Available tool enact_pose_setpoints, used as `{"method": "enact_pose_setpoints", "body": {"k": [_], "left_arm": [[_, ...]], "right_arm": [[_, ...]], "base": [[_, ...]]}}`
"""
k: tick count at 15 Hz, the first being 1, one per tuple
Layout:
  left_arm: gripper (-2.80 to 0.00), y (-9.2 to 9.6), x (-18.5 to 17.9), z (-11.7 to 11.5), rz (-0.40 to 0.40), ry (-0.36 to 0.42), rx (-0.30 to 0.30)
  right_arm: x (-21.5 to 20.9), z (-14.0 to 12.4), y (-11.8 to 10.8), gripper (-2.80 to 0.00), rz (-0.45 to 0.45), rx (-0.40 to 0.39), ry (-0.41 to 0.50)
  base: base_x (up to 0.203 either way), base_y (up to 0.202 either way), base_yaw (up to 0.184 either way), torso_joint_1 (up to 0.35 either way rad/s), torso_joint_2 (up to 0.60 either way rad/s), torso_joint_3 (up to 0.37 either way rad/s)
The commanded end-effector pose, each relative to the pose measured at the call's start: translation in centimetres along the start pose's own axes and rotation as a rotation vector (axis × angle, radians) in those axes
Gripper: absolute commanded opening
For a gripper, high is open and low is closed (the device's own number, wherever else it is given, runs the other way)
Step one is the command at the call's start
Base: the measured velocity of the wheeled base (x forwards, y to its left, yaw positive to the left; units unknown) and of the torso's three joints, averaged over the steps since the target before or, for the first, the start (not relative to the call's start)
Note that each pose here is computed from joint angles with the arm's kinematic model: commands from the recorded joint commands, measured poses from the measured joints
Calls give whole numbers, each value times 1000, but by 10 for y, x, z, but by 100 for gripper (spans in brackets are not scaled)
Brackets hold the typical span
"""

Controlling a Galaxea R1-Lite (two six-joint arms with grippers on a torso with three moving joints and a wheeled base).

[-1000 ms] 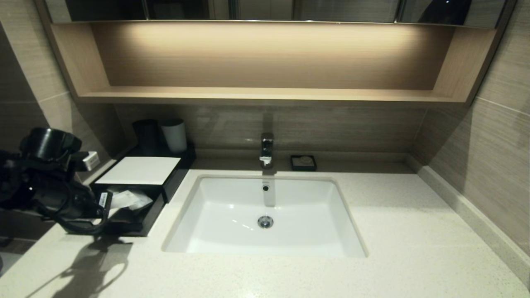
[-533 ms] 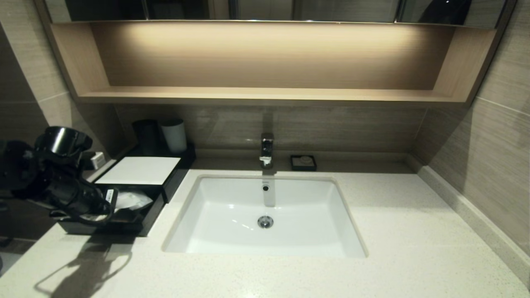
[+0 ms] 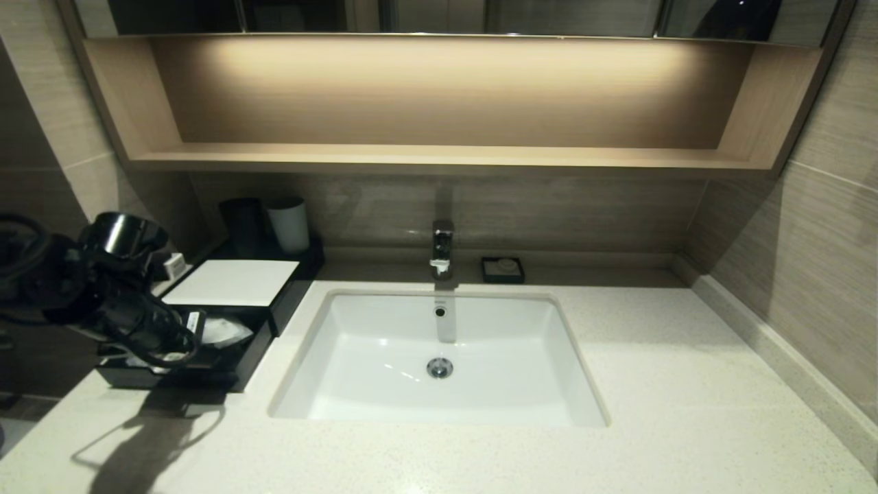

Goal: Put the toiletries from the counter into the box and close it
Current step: Place the bathroom toiletry into the drawer

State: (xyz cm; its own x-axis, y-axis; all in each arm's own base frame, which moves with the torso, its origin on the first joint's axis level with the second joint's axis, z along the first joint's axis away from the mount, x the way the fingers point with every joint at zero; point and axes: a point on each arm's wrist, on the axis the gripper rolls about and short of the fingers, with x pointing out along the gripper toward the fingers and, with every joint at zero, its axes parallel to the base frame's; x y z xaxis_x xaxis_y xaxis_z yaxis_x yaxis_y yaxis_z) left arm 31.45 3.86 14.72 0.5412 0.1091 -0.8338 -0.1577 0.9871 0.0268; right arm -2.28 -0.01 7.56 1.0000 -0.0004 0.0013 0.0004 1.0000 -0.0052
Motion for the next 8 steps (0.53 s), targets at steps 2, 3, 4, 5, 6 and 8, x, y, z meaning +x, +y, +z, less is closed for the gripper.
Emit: {"method": "enact_pose_setpoints", "body": {"k": [2, 3, 4, 5, 6, 8], "left_arm": [[-280, -3, 13, 2, -3, 27, 2], [-280, -4, 15, 4, -4, 24, -5], [-280, -5, 16, 4, -6, 24, -6], [-280, -7, 17, 5, -9, 23, -3], [-280, -9, 18, 6, -13, 23, 1], [-280, -12, 21, 7, -18, 13, 7]], "right_arm": [[0, 0, 0, -280, 0, 0, 1], [0, 0, 0, -280, 0, 0, 1], [0, 0, 0, -280, 0, -1, 1], [0, 0, 0, -280, 0, -1, 1], [0, 0, 0, -280, 0, -1, 1], [0, 0, 0, -280, 0, 1, 1]], "base": [[0, 0, 0, 0, 0, 0], [0, 0, 0, 0, 0, 0], [0, 0, 0, 0, 0, 0], [0, 0, 0, 0, 0, 0], [0, 0, 0, 0, 0, 0], [0, 0, 0, 0, 0, 0]]}}
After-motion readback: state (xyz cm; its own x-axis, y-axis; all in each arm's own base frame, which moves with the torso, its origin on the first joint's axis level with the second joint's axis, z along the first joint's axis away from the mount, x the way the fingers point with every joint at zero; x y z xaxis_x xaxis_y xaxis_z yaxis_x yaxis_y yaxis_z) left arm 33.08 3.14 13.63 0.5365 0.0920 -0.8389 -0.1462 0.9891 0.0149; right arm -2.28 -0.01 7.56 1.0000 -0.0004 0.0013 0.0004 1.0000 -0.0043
